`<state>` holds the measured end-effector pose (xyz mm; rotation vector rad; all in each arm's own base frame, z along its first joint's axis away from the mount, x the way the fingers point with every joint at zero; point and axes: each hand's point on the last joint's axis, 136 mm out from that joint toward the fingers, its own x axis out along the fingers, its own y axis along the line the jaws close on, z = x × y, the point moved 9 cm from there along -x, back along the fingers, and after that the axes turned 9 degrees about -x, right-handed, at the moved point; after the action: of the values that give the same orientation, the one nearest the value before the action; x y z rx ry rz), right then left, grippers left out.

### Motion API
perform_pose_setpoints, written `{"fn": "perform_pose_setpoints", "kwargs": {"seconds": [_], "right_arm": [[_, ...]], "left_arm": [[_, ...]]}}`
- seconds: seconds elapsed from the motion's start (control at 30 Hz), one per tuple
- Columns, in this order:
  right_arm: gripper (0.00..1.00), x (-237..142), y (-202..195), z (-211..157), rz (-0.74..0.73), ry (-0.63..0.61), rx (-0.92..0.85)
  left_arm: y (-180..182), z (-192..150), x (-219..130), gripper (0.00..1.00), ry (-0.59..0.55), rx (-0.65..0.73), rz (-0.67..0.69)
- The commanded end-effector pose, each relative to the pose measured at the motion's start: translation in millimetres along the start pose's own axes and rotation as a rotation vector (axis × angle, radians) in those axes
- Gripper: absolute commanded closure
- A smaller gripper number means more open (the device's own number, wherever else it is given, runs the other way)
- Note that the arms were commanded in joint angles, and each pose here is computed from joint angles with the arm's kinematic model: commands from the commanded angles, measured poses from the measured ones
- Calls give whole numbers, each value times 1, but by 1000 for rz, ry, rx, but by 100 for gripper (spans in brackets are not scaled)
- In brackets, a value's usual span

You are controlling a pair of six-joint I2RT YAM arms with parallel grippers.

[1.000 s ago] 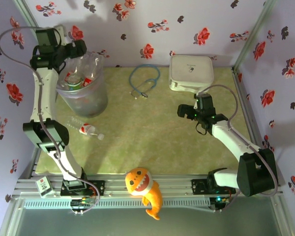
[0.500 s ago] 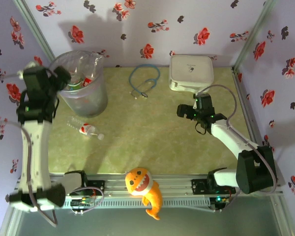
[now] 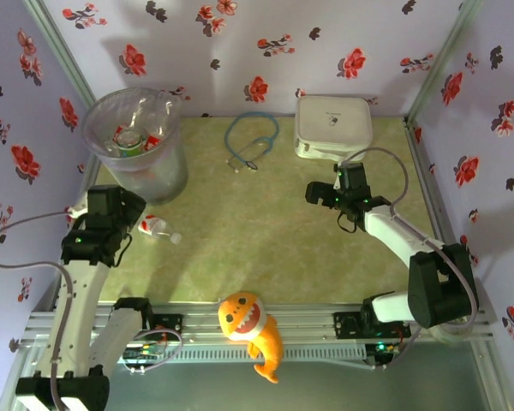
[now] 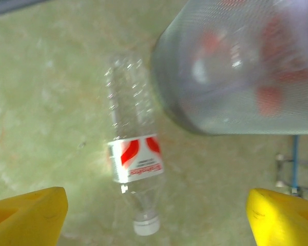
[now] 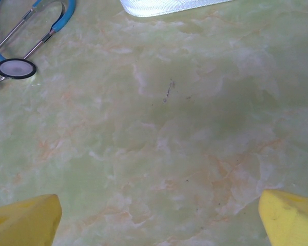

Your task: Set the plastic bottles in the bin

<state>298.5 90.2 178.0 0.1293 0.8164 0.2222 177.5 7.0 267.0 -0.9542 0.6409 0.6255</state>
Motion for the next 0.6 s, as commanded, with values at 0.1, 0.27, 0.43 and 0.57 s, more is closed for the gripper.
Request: {"fn": "perform_pose_setpoints", "kwargs": {"seconds": [0.1, 0.27, 0.43, 0.57], "right_arm": [[1, -10, -3, 0, -24, -31, 4], [1, -11, -4, -2, -33, -28, -3], [1, -16, -5, -2, -48, -30, -21], [1, -18, -6, -3, -64, -25, -34]], "left_arm": [[11, -14, 35, 9, 16, -41, 74], [14, -28, 67, 7, 68, -25, 105], [11, -34, 94, 0, 98, 15, 146], [5, -34, 110, 0, 109, 37, 164]]}}
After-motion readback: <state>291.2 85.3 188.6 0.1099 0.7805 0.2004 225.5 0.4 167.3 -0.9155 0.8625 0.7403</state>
